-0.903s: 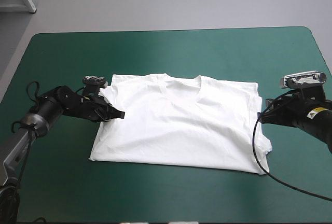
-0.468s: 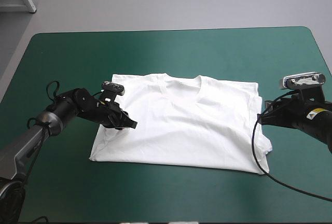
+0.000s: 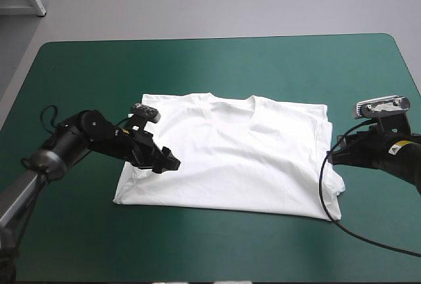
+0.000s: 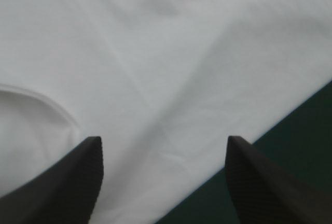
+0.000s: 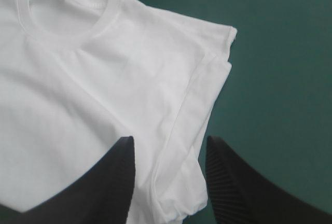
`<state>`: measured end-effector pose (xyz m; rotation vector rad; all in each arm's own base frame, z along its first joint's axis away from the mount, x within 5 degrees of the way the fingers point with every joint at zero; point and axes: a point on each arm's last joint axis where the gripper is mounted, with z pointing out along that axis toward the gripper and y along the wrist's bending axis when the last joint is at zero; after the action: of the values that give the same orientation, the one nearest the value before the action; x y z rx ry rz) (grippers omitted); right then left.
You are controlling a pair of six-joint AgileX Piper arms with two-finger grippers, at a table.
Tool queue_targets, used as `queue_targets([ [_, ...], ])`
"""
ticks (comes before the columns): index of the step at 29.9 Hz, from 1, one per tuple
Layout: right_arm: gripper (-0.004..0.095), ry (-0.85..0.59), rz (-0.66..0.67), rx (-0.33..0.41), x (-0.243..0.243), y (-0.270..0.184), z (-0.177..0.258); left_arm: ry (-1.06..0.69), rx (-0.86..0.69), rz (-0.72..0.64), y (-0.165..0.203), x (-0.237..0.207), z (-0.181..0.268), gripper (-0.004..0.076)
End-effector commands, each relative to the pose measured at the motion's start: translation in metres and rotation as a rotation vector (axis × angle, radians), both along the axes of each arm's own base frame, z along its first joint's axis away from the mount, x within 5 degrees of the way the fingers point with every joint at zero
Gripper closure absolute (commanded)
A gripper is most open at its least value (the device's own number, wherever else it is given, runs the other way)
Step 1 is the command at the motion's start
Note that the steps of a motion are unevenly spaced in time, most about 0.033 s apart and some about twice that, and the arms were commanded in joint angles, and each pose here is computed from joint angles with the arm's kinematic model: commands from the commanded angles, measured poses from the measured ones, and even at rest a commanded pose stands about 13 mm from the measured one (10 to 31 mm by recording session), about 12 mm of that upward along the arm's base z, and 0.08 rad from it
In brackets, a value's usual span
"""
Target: Fold the cloth
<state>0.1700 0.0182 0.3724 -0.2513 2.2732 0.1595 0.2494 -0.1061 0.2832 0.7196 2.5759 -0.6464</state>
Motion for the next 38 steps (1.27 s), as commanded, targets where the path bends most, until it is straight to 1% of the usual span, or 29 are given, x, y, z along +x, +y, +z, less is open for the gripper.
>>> queue_targets([
  [1,0.0495,-0.033,-0.014,-0.007,-0.005,-0.002,0.007,-0.184,0.024,0.104,0.015,-0.022,0.048,0.0251],
  [4,0.0495,-0.025,-0.028,0.005,-0.014,-0.002,-0.005,-0.210,0.085,0.172,0.028,-0.041,0.057,0.0251],
  [8,0.0495,0.015,-0.044,0.022,-0.028,-0.002,-0.026,-0.200,0.119,0.244,0.039,-0.063,0.051,0.0252],
  [11,0.0495,0.038,-0.046,0.024,-0.040,-0.002,-0.043,-0.194,0.133,0.323,0.047,-0.074,0.036,0.0252],
  [15,0.0495,0.061,-0.050,0.026,-0.046,-0.002,-0.057,-0.136,0.184,0.385,0.054,-0.081,0.004,0.0252],
  [18,0.0495,0.066,-0.050,0.026,-0.047,-0.002,-0.059,-0.129,0.176,0.420,0.055,-0.082,-0.013,0.0254],
  [22,0.0495,0.063,-0.050,0.024,-0.047,-0.002,-0.059,-0.135,0.183,0.512,0.060,-0.080,-0.027,0.0255],
  [24,0.0495,0.056,-0.038,0.011,-0.047,-0.003,-0.059,-0.110,0.216,0.522,0.061,-0.077,-0.036,0.0255],
  [35,0.0495,0.044,-0.041,0.017,-0.046,-0.002,-0.058,0.040,0.300,0.501,0.056,-0.059,-0.069,0.0255],
  [36,0.0495,0.044,-0.041,0.017,-0.046,-0.002,-0.058,0.053,0.309,0.494,0.056,-0.058,-0.072,0.0258],
  [38,0.0495,0.044,-0.041,0.017,-0.046,-0.002,-0.058,0.081,0.326,0.480,0.056,-0.057,-0.077,0.0294],
])
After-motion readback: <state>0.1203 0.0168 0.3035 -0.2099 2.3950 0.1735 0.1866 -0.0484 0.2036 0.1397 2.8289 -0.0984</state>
